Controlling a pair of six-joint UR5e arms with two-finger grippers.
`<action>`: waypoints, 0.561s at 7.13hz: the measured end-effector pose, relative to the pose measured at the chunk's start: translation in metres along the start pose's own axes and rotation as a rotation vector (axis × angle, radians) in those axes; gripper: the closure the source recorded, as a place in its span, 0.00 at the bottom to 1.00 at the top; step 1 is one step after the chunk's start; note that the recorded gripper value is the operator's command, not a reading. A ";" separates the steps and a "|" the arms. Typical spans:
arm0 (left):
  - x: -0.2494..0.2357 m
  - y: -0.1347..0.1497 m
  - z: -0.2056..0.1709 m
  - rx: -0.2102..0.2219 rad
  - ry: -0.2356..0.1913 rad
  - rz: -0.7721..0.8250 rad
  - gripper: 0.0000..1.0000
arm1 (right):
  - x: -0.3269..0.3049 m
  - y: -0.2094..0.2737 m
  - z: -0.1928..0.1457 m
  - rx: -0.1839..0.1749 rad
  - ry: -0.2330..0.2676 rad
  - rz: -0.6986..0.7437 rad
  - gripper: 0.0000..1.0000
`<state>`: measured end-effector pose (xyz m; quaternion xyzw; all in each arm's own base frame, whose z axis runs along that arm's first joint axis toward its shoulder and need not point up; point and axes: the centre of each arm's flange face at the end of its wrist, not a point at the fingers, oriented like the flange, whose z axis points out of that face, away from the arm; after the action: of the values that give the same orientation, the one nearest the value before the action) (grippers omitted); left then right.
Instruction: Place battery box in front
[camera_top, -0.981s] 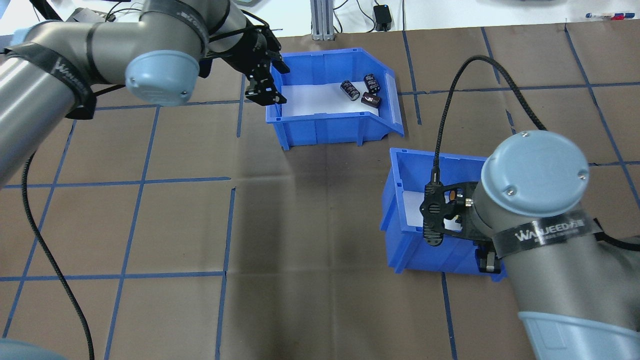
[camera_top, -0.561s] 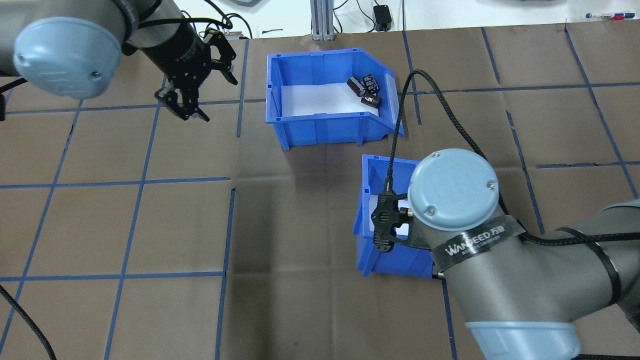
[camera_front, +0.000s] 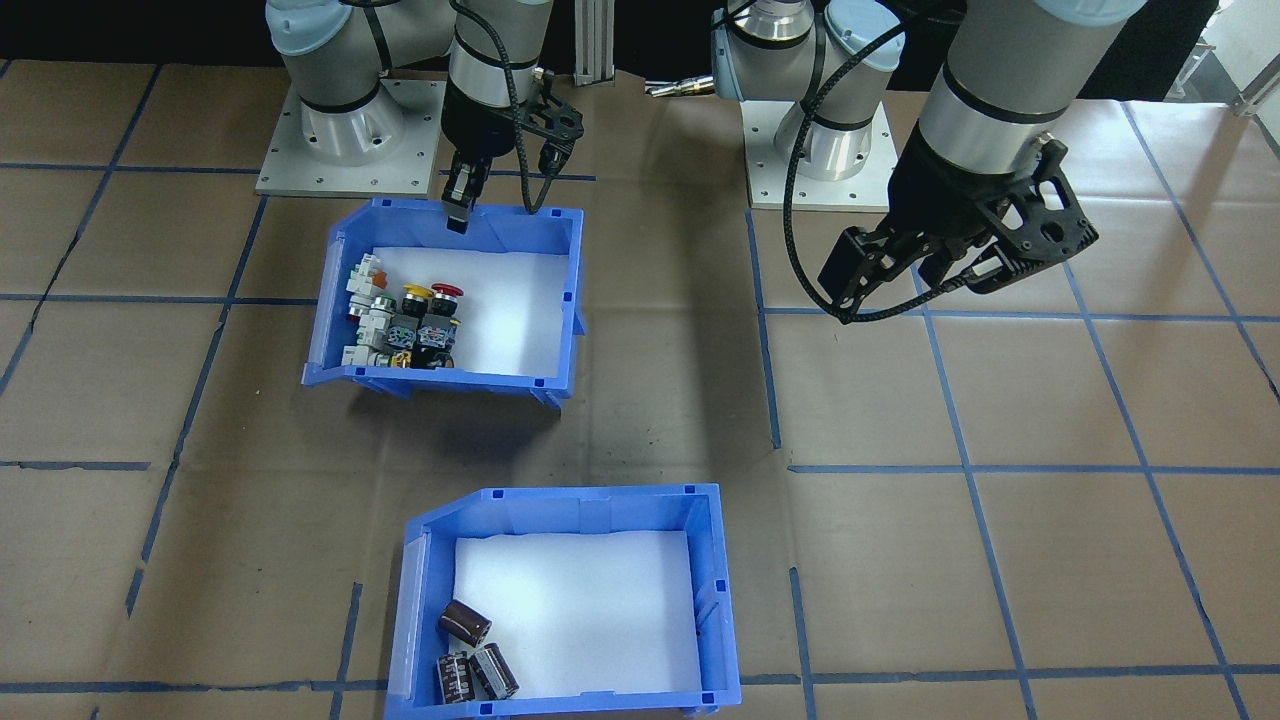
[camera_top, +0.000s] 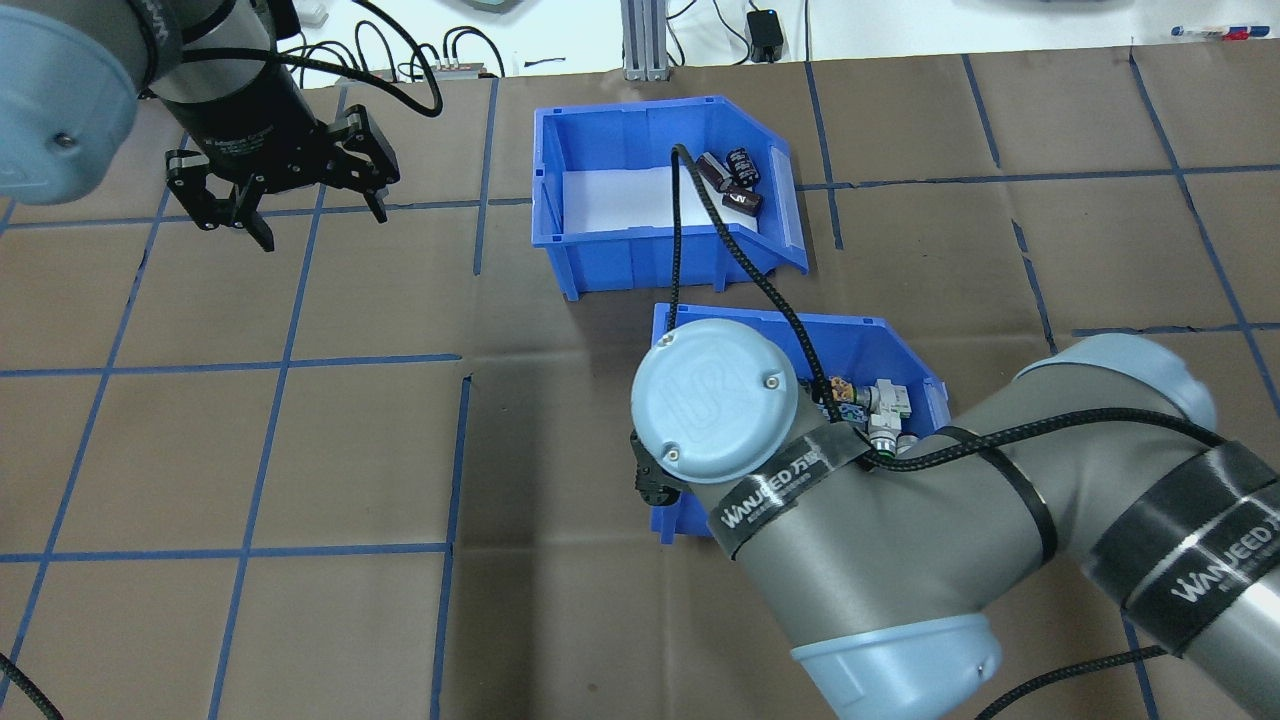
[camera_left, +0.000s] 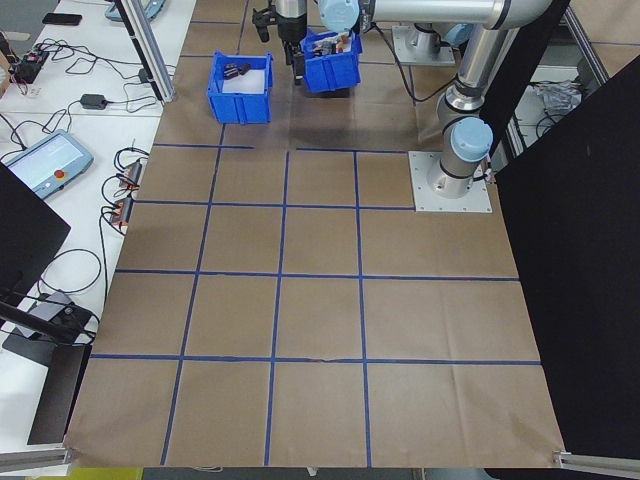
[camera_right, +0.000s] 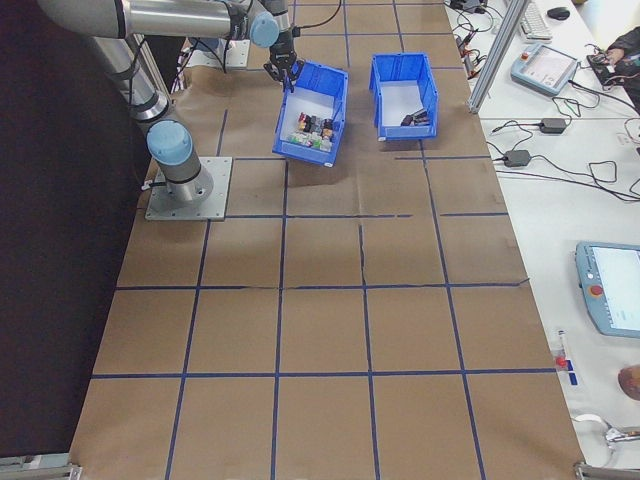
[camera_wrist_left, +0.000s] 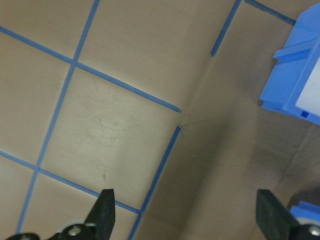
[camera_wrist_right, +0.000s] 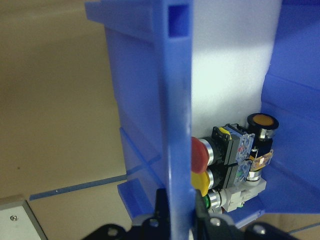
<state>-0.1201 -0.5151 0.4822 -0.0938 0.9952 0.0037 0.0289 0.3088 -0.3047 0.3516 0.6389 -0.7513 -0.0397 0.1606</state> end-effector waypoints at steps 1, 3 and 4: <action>0.001 0.003 0.000 -0.005 0.004 0.102 0.00 | -0.006 -0.017 -0.005 0.008 0.013 -0.011 1.00; -0.001 0.015 -0.020 0.037 0.011 0.175 0.00 | -0.010 -0.045 -0.001 0.014 0.025 -0.015 1.00; -0.002 0.022 -0.037 0.073 0.014 0.167 0.00 | -0.012 -0.050 0.003 0.016 0.027 -0.016 1.00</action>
<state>-0.1244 -0.4938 0.5195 -0.0093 0.9992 -0.0311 0.0248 0.3571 -0.3025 0.3334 0.6467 -0.7441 -0.0262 0.1655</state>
